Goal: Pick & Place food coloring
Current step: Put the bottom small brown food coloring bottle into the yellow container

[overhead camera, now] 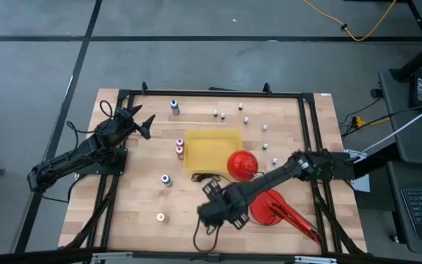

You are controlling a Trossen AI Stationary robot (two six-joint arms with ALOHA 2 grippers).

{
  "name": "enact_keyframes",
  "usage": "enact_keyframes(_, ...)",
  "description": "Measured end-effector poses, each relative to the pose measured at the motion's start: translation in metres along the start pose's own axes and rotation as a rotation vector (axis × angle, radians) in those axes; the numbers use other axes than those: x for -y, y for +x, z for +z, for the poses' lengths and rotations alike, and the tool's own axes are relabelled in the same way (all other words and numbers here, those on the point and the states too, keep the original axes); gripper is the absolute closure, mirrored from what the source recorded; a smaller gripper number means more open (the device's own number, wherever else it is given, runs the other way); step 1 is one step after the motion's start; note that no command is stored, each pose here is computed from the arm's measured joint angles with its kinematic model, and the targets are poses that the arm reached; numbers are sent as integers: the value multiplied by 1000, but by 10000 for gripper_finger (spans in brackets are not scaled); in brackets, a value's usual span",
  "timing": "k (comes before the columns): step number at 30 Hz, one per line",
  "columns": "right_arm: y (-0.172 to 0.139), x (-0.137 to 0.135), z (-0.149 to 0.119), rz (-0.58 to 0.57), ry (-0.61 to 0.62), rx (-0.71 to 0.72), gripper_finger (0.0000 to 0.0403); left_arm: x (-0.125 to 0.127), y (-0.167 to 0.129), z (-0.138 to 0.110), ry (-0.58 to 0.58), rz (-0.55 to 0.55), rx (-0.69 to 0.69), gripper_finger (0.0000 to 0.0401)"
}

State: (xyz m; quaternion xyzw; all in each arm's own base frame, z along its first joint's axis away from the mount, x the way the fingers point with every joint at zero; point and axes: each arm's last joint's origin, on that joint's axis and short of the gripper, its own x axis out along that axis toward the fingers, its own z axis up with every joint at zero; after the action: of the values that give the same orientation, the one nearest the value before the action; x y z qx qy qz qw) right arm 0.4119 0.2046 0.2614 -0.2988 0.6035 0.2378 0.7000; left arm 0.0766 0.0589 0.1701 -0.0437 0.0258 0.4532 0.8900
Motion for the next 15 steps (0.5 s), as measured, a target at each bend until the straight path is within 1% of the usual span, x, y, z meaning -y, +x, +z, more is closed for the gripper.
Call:
enact_keyframes(5, 41, -9, 5, 4, -55, -155, 109, 0, 0, 0, 0, 1, 0, 36)
enact_keyframes(9, 65, -10, 2, -14, -80, -278, 109, 0, 0, 0, 0, 0, 0, 38)
enact_keyframes(12, 76, -8, 2, -19, -80, -304, 109, 0, 0, 0, 0, 0, 0, 37)
enact_keyframes(15, 78, -3, 1, -16, -71, -309, 109, 0, 0, 0, 0, 0, 0, 36)
